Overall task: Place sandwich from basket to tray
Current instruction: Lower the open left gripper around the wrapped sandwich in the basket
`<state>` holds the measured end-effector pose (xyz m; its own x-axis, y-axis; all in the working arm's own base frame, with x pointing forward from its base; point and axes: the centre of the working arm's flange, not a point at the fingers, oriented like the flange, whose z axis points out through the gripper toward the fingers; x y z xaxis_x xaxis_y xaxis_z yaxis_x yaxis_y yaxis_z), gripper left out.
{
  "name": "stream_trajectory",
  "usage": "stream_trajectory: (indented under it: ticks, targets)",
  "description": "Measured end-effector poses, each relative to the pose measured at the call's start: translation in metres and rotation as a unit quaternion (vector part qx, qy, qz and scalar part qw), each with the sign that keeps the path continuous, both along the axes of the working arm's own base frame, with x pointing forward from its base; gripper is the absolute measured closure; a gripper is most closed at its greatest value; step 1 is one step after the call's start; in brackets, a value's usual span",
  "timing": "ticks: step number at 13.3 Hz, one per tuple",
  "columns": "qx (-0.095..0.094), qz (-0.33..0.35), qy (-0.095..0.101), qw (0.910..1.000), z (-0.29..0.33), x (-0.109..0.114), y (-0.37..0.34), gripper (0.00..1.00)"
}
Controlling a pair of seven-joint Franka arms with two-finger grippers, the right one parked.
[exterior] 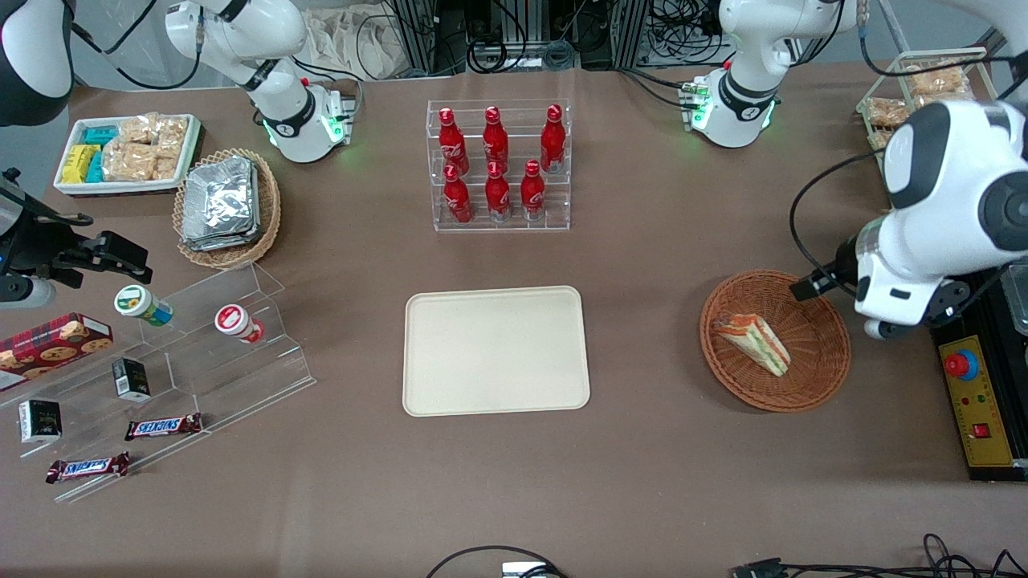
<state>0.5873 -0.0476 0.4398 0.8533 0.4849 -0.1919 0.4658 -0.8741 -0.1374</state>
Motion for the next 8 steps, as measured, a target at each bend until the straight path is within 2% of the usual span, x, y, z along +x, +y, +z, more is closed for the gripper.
stream_trajectory:
  ticks: [3, 6, 8]
  targets:
    - [-0.003, 0.011, 0.005, 0.9999, -0.061, 0.021, 0.005, 0.06]
    - [-0.005, 0.033, 0.009, 0.9994, -0.113, 0.034, 0.004, 0.04]
    - [-0.017, 0.048, 0.01, 0.9986, -0.138, 0.037, 0.001, 0.03]
